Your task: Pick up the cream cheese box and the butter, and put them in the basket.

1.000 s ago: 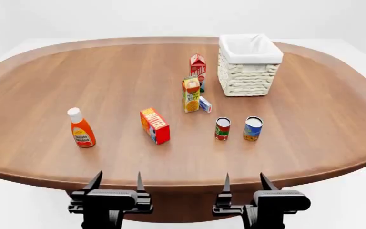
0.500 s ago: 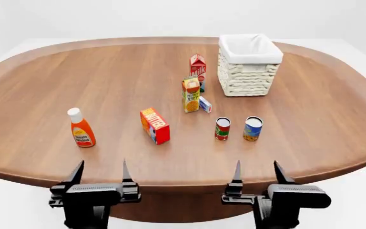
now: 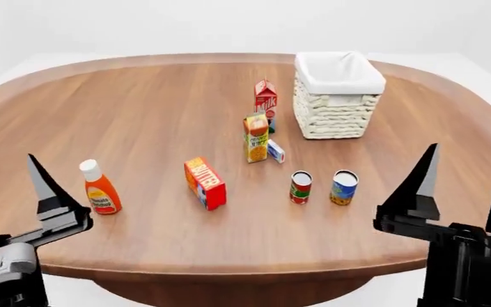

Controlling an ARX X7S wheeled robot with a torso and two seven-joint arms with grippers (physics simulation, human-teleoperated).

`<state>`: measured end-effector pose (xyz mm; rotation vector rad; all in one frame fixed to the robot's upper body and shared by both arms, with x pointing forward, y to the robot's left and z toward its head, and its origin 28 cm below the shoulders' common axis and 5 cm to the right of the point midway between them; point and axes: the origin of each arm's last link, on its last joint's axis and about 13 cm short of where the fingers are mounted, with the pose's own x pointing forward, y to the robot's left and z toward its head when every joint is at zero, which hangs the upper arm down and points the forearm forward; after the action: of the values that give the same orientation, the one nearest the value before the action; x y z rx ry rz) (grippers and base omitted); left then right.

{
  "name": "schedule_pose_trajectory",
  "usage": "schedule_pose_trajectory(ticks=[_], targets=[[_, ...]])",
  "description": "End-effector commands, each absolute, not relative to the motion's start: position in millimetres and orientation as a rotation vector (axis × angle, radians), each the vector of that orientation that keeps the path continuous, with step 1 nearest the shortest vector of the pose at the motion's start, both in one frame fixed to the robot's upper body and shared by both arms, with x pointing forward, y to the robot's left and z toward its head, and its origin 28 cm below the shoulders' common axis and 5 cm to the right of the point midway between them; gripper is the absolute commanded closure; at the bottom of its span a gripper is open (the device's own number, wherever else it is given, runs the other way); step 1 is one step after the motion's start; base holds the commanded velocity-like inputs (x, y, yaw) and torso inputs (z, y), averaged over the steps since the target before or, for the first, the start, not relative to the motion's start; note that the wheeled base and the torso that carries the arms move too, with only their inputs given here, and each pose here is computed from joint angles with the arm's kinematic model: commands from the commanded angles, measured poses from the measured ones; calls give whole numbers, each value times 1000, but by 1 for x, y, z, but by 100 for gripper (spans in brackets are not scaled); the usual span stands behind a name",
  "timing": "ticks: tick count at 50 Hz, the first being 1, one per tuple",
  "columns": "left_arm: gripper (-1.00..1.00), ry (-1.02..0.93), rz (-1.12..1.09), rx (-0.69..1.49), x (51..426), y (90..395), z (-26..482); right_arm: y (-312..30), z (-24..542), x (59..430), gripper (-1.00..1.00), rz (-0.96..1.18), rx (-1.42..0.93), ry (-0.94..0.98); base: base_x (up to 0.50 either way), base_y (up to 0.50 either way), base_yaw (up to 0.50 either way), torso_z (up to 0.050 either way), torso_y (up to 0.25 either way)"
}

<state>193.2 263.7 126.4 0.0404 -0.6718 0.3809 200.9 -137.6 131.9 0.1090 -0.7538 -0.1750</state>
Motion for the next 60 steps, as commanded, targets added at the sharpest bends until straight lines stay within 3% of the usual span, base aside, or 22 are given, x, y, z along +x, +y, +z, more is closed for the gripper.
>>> schedule_pose_trajectory(ticks=[1, 60], targets=[[-100, -759, 439, 44, 185, 273, 139, -142, 150, 191, -100, -183, 112, -882, 500, -23, 0, 0, 0], [-100, -856, 429, 78, 170, 271, 157, -133, 159, 180, -100, -96, 102, -876, 500, -24, 0, 0, 0]])
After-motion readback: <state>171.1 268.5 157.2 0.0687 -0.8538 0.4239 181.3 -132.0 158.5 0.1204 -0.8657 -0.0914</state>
